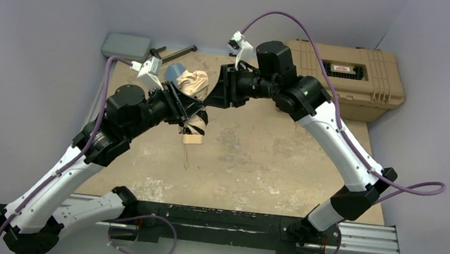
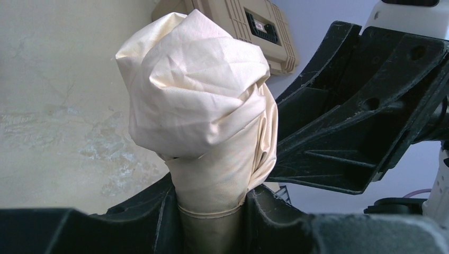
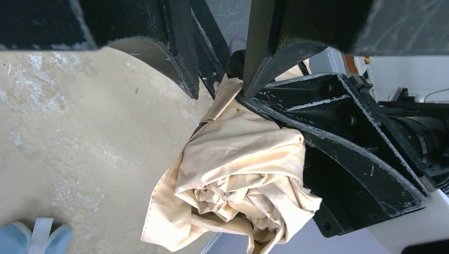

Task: Open the umbrella

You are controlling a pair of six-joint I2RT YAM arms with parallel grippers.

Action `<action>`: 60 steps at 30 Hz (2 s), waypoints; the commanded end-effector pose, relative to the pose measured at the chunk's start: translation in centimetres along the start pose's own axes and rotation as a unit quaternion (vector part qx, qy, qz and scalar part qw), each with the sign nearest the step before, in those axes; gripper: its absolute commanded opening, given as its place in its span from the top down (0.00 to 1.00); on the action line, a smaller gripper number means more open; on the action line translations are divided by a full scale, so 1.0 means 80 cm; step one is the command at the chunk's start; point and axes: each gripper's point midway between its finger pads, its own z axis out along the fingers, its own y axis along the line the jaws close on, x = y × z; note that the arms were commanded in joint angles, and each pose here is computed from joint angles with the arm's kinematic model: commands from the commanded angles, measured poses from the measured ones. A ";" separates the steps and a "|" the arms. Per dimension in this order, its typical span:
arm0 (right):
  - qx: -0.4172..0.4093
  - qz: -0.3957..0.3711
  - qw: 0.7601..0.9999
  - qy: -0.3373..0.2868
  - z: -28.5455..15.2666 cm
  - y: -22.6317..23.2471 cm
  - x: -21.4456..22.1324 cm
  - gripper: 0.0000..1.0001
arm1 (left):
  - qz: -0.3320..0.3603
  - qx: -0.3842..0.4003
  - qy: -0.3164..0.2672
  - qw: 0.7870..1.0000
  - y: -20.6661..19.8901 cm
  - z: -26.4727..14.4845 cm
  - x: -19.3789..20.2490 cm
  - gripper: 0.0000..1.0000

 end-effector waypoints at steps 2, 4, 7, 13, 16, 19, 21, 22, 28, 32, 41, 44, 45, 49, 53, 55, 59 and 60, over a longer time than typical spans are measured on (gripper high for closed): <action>0.008 -0.010 1.000 0.006 0.002 -0.006 0.006 0.66 | 0.004 0.078 -0.056 0.995 -0.058 -0.016 -0.045 1.00; 0.010 -0.010 1.000 0.009 0.003 -0.007 0.008 0.68 | 0.004 0.079 -0.056 0.995 -0.059 -0.016 -0.045 1.00; 0.011 -0.011 1.000 0.007 0.004 -0.008 0.006 0.70 | 0.005 0.080 -0.056 0.995 -0.059 -0.017 -0.044 1.00; 0.009 -0.014 1.000 0.004 0.003 -0.006 0.003 0.70 | 0.010 0.098 -0.043 0.994 -0.068 -0.016 -0.038 1.00; 0.015 -0.015 1.000 0.002 0.004 -0.009 0.001 0.70 | 0.010 0.101 -0.039 0.994 -0.069 -0.014 -0.035 1.00; 0.016 -0.013 1.000 0.004 0.007 -0.010 0.003 0.72 | 0.011 0.105 -0.039 0.994 -0.072 -0.016 -0.035 1.00; 0.019 -0.012 1.000 0.008 0.009 -0.014 0.006 0.74 | 0.012 0.111 -0.039 0.993 -0.075 -0.018 -0.035 1.00; 0.020 -0.012 1.000 0.009 0.009 -0.015 0.008 0.75 | 0.013 0.114 -0.038 0.993 -0.076 -0.018 -0.035 1.00; 0.020 -0.015 1.000 0.013 0.011 -0.020 0.015 0.90 | 0.015 0.126 -0.028 0.991 -0.079 -0.019 -0.028 1.00; 0.016 -0.023 0.999 0.016 0.010 -0.022 0.022 0.97 | 0.016 0.131 -0.028 0.991 -0.079 -0.023 -0.027 1.00; 0.015 -0.093 0.995 -0.025 -0.004 -0.027 0.020 1.00 | 0.012 0.168 -0.003 0.986 -0.100 -0.028 -0.020 1.00; 0.004 -0.132 0.989 -0.073 -0.021 -0.017 0.007 1.00 | -0.001 0.180 0.008 0.984 -0.104 -0.028 -0.014 1.00; 0.001 -0.147 0.985 -0.090 -0.027 -0.014 0.003 1.00 | -0.005 0.184 0.014 0.983 -0.105 -0.028 -0.012 1.00; -0.001 -0.196 0.968 -0.155 -0.048 -0.011 -0.004 1.00 | -0.030 0.194 0.038 0.980 -0.113 -0.029 -0.004 1.00; 0.009 -0.226 0.953 -0.200 -0.064 -0.016 -0.004 1.00 | -0.059 0.228 0.042 0.971 -0.131 -0.034 -0.007 1.00; 0.010 -0.233 0.950 -0.210 -0.068 -0.016 -0.004 1.00 | -0.068 0.242 0.046 0.967 -0.140 -0.037 -0.010 1.00; -0.010 -0.244 0.944 -0.222 -0.072 -0.006 -0.002 1.00 | -0.092 0.265 0.052 0.958 -0.156 -0.040 -0.015 1.00; -0.013 -0.246 0.942 -0.229 -0.076 -0.003 -0.004 1.00 | -0.095 0.270 0.055 0.957 -0.160 -0.040 -0.016 1.00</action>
